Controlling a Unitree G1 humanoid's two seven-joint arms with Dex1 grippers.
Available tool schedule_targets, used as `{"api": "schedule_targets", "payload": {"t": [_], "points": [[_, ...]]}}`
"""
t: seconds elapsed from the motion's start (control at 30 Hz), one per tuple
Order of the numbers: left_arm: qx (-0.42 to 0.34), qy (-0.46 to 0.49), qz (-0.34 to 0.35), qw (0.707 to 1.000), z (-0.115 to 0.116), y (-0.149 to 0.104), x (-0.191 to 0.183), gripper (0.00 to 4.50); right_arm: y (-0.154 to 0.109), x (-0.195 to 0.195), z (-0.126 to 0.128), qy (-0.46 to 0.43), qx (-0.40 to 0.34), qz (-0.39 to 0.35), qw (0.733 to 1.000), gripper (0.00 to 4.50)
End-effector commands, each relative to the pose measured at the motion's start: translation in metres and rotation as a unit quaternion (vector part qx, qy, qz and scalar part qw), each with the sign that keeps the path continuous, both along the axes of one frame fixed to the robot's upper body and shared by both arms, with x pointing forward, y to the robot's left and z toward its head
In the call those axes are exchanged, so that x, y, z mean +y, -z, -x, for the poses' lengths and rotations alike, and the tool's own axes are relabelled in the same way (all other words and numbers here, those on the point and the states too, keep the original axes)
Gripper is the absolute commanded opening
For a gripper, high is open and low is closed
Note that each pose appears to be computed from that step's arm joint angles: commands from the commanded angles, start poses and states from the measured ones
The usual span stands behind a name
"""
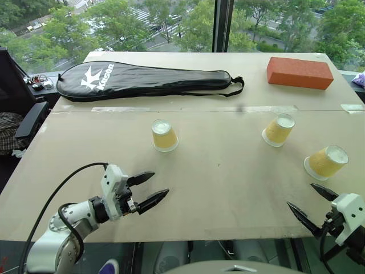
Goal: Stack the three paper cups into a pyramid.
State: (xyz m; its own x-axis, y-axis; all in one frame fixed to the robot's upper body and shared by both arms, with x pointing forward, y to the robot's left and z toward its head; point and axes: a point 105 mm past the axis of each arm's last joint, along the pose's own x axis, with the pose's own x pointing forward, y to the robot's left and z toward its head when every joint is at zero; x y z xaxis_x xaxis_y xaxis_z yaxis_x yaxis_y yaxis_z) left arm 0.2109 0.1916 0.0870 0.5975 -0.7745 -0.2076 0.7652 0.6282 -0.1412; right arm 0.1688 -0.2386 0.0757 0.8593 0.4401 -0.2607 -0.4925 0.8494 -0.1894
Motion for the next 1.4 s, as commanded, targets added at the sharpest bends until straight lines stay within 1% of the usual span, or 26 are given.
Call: {"api": "schedule_targets", "payload": {"t": [0.03, 0.1, 0.17, 0.2, 0.27, 0.3, 0.37, 0.43, 0.5, 0.57, 0.67, 0.73, 0.87, 0.93, 0.97, 1.0, 1.03, 1.1, 1.27, 1.33, 1.4], "points": [[-0.032, 0.001, -0.008, 0.999, -0.002, -0.009, -0.001, 4.43, -0.009, 0.007, -0.008, -0.009, -0.035, -0.001, 0.999, 4.50], [-0.043, -0.018, 0.002, 0.999, -0.006, -0.010, 0.001, 4.43, -0.014, 0.021, -0.018, -0.025, -0.059, -0.013, 0.998, 4.50], [-0.046, -0.031, 0.007, 0.998, -0.005, -0.008, 0.006, 4.43, -0.015, 0.034, -0.017, -0.039, -0.068, -0.023, 0.997, 4.50], [-0.055, -0.057, 0.007, 0.997, -0.013, -0.008, 0.008, 4.43, -0.018, 0.040, -0.022, -0.056, -0.075, -0.028, 0.995, 4.50], [-0.076, -0.109, 0.018, 0.991, -0.028, -0.017, 0.016, 4.43, -0.035, 0.060, -0.024, -0.111, -0.091, -0.051, 0.988, 4.50], [-0.084, -0.129, 0.013, 0.988, -0.037, -0.018, 0.020, 4.43, -0.044, 0.067, -0.028, -0.129, -0.103, -0.063, 0.984, 4.50], [-0.090, -0.148, -0.006, 0.985, -0.049, -0.017, 0.029, 4.43, -0.057, 0.084, -0.028, -0.166, -0.118, -0.075, 0.976, 4.50], [-0.099, -0.157, -0.012, 0.983, -0.056, -0.024, 0.036, 4.43, -0.069, 0.101, -0.023, -0.197, -0.124, -0.086, 0.969, 4.50], [-0.109, -0.138, -0.007, 0.984, -0.063, -0.033, 0.030, 4.43, -0.075, 0.110, -0.026, -0.209, -0.125, -0.097, 0.965, 4.50], [-0.111, -0.121, -0.019, 0.986, -0.077, -0.037, 0.023, 4.43, -0.073, 0.108, -0.034, -0.214, -0.126, -0.083, 0.965, 4.50], [-0.114, -0.105, -0.034, 0.987, -0.094, -0.041, 0.020, 4.43, -0.074, 0.110, -0.036, -0.216, -0.127, -0.076, 0.965, 4.50], [-0.114, -0.082, -0.037, 0.989, -0.105, -0.042, 0.014, 4.43, -0.077, 0.112, -0.033, -0.215, -0.130, -0.075, 0.965, 4.50], [-0.122, -0.067, -0.054, 0.989, -0.134, -0.040, 0.002, 4.43, -0.078, 0.111, -0.032, -0.194, -0.139, -0.069, 0.969, 4.50], [-0.123, -0.062, -0.052, 0.989, -0.142, -0.039, -0.001, 4.43, -0.078, 0.111, -0.032, -0.186, -0.141, -0.069, 0.970, 4.50], [-0.120, -0.043, -0.053, 0.990, -0.142, -0.038, -0.006, 4.43, -0.078, 0.111, -0.031, -0.182, -0.142, -0.069, 0.971, 4.50], [-0.122, -0.025, -0.054, 0.991, -0.142, -0.037, -0.011, 3.92, -0.078, 0.111, -0.028, -0.175, -0.141, -0.069, 0.972, 4.50], [-0.124, -0.014, -0.053, 0.991, -0.143, -0.037, -0.014, 3.65, -0.077, 0.111, -0.026, -0.169, -0.140, -0.068, 0.973, 4.50], [-0.121, 0.018, -0.033, 0.992, -0.139, -0.043, -0.020, 2.77, -0.076, 0.109, -0.022, -0.158, -0.138, -0.070, 0.975, 4.50], [-0.112, 0.119, -0.001, 0.986, -0.116, -0.053, -0.045, 2.77, -0.071, 0.109, -0.017, -0.151, -0.130, -0.073, 0.977, 4.50], [-0.111, 0.151, -0.002, 0.982, -0.113, -0.048, -0.065, 2.77, -0.067, 0.108, -0.012, -0.151, -0.117, -0.070, 0.979, 4.50], [-0.113, 0.164, -0.006, 0.980, -0.111, -0.043, -0.077, 2.77, -0.065, 0.107, -0.008, -0.150, -0.109, -0.068, 0.980, 4.50]]}}
